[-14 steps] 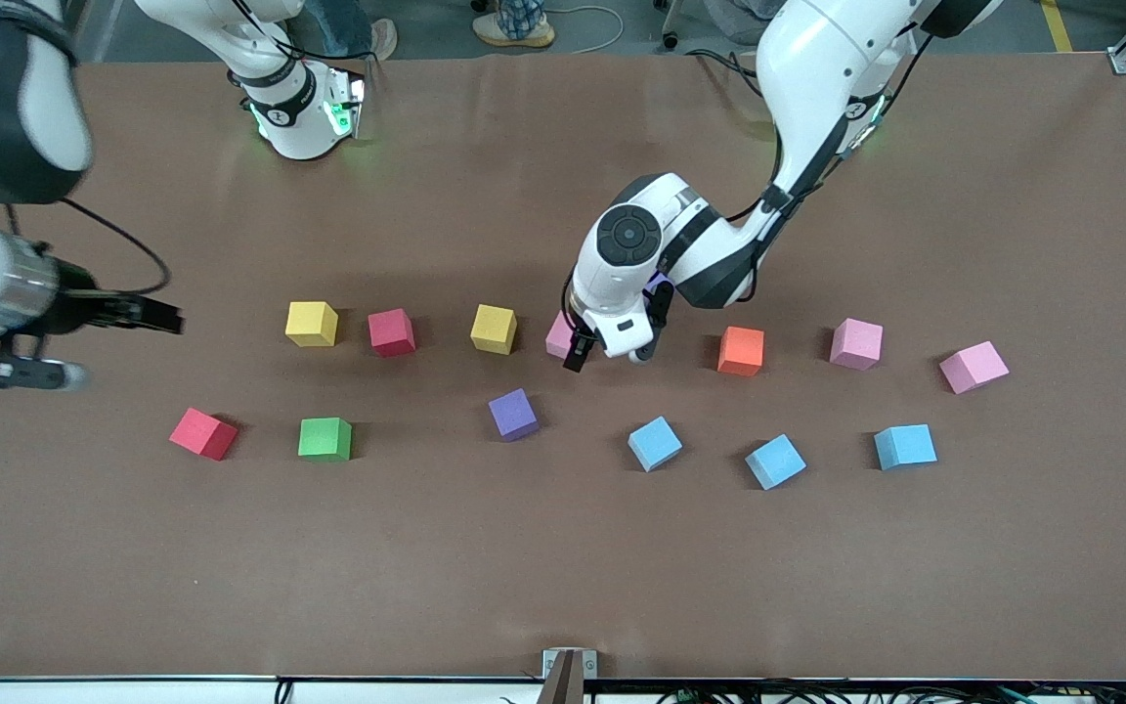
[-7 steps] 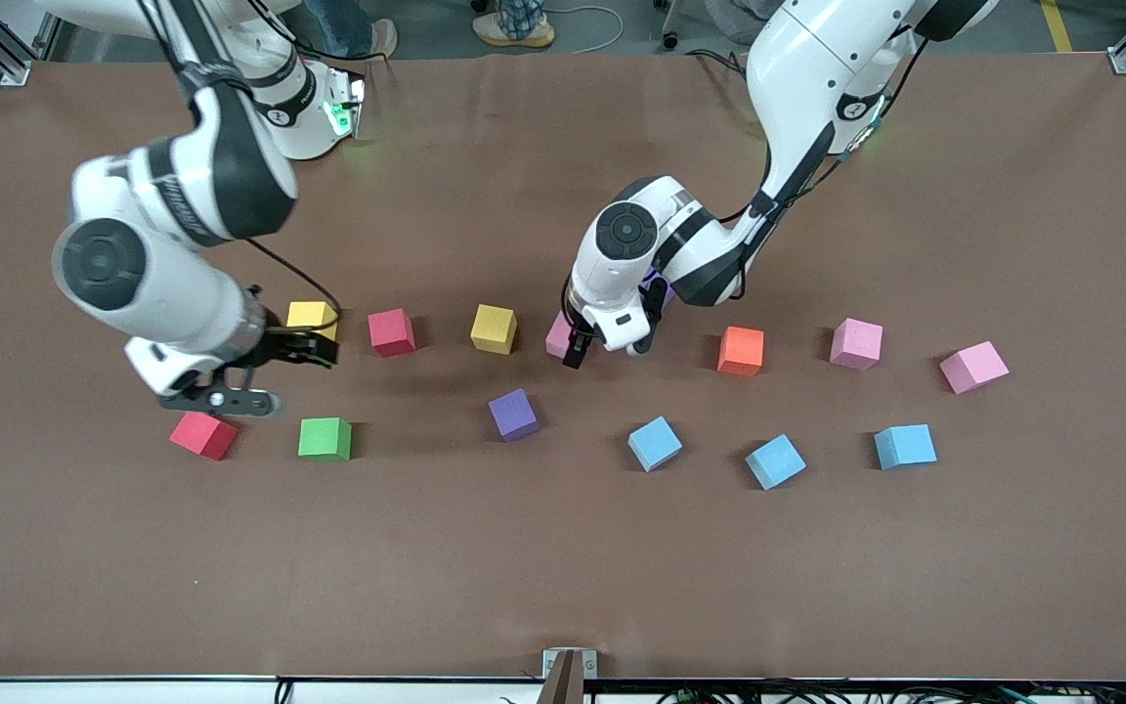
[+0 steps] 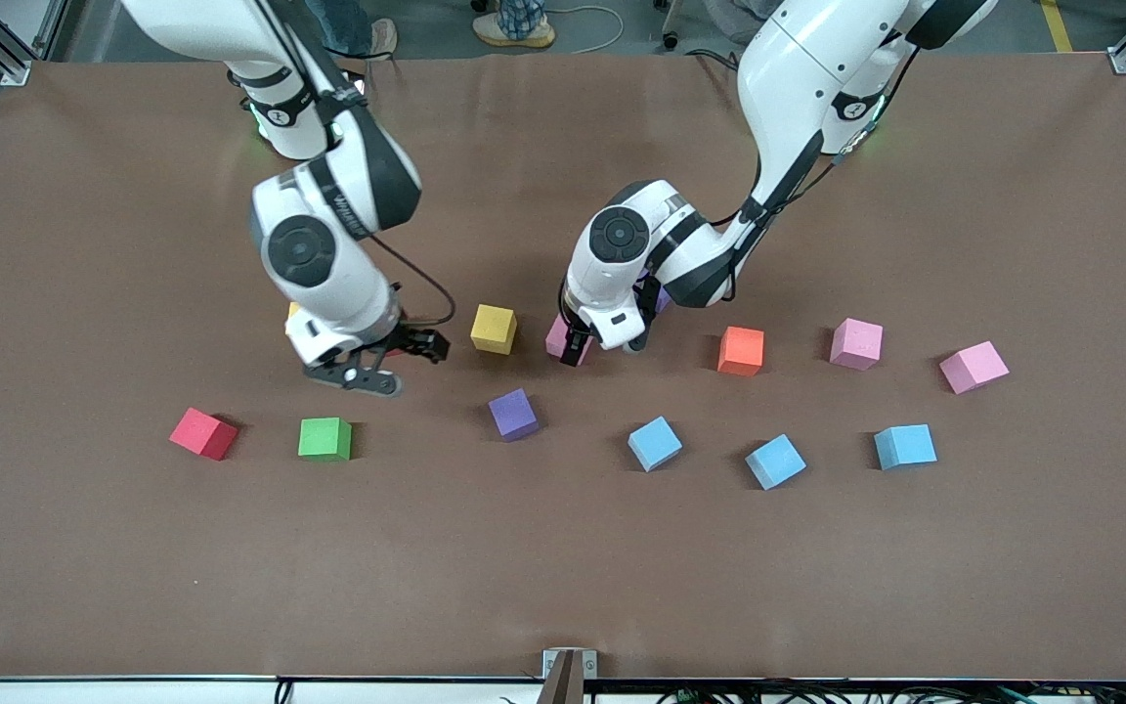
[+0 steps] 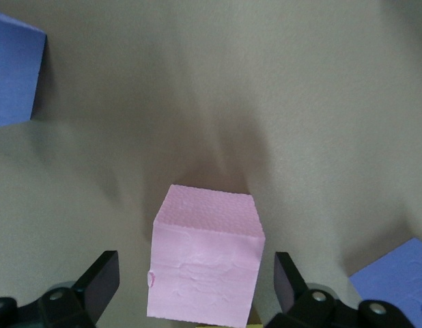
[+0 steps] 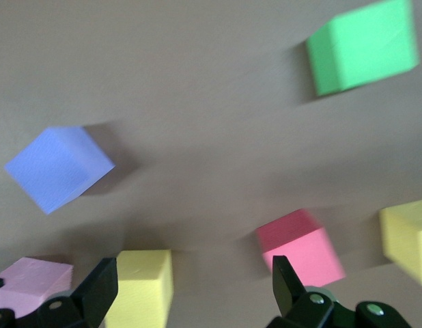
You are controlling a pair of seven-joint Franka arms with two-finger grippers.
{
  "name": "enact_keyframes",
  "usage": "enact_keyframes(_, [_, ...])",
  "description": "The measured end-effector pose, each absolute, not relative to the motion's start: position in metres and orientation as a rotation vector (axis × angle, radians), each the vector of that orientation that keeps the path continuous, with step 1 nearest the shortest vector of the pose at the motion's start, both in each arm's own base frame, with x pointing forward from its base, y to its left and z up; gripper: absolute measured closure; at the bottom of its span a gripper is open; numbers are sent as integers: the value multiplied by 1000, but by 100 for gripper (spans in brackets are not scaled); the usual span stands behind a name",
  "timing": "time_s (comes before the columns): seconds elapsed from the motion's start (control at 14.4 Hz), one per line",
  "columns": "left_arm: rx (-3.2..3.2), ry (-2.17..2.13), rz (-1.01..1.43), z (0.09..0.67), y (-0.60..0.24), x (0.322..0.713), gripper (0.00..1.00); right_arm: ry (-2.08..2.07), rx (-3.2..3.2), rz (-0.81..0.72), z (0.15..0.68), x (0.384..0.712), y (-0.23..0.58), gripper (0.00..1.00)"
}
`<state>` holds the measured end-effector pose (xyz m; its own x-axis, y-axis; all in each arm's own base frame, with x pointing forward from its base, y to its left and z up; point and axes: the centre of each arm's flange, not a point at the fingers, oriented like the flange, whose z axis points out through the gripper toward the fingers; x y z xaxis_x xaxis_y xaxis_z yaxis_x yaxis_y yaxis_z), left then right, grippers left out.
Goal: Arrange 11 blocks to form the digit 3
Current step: 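Grasp the pink cube with the left gripper while the right grasps yellow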
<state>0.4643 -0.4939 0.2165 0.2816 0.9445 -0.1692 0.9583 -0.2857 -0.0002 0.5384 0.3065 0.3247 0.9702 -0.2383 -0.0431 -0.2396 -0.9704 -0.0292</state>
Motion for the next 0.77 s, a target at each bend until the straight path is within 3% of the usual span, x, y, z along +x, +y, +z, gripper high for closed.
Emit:
enact_keyframes(0.35, [2476, 1770, -168, 200, -497, 460, 4, 445, -3046, -5, 276, 486, 356, 0])
enact_keyframes(0.63, [2511, 1702, -132, 203, -498, 464, 41, 467, -3048, 2, 245, 471, 375, 0])
enact_keyframes(0.77, [2589, 1564, -107, 207, -499, 464, 43, 470, -3053, 8, 240, 471, 375, 0])
